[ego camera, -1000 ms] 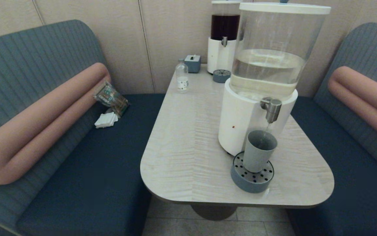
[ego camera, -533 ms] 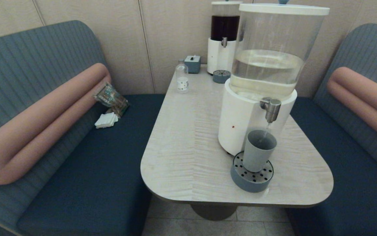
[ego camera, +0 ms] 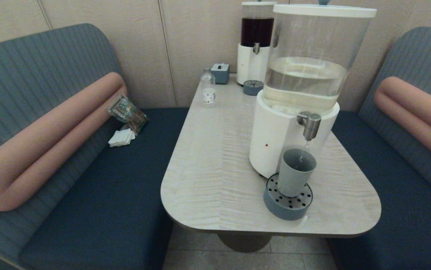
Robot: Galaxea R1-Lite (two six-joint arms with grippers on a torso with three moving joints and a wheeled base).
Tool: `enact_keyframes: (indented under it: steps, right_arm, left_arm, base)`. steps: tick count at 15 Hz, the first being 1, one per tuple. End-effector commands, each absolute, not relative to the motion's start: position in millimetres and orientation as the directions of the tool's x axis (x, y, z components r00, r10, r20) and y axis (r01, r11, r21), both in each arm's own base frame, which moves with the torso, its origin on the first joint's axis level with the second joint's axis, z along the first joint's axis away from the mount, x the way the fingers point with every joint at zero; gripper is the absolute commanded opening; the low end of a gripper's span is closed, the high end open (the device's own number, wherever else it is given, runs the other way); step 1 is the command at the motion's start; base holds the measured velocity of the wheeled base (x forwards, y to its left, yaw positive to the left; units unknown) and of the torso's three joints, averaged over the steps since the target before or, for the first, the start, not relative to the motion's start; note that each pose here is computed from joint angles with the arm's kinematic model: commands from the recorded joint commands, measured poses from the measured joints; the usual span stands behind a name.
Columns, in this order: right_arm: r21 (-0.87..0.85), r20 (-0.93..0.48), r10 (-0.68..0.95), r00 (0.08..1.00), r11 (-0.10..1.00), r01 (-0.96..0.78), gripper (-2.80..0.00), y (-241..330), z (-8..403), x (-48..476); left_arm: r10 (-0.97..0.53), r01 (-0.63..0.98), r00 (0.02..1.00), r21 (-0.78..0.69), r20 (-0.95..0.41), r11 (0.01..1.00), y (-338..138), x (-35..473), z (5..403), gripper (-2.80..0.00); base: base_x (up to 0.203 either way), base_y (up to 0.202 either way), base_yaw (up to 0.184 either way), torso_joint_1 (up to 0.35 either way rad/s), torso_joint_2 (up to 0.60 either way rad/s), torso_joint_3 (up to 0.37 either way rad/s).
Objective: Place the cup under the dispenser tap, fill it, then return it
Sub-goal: Turn off the faucet
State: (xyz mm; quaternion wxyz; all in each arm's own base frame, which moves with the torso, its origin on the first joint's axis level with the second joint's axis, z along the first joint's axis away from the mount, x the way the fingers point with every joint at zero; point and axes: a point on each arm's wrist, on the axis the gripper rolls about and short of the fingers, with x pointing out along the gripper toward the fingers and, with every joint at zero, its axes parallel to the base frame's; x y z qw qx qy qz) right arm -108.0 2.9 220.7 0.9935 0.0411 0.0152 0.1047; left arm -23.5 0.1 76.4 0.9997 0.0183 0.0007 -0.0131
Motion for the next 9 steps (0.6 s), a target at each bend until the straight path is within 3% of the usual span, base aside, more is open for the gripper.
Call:
enact_keyframes:
  steps: [1,6,9]
  right_arm:
    - [0.065,0.067,0.200,0.977,0.977,-0.205,-2.80,3.6,191.1,-125.7]
    - [0.107,0.065,0.089,0.994,0.990,-0.096,-2.80,1.7,158.2,-83.3]
    - [0.045,0.065,0.046,0.997,0.998,-0.049,-2.80,0.8,117.1,-43.1]
  left_arm:
    - [-0.026,0.026,1.000,0.037,-0.002,0.999,0.1,-23.5,76.3,-2.80]
    - [-0.026,0.026,1.000,0.037,-0.003,0.999,0.1,-23.4,76.0,-2.80]
    - [-0.026,0.026,1.000,0.037,-0.003,0.999,0.1,-23.4,76.0,-2.80]
  base:
    - [0.000,0.000,0.000,0.000,0.00,0.000]
    - [0.000,0.000,0.000,0.000,0.00,0.000]
    - [0.000,0.000,0.000,0.000,0.00,0.000]
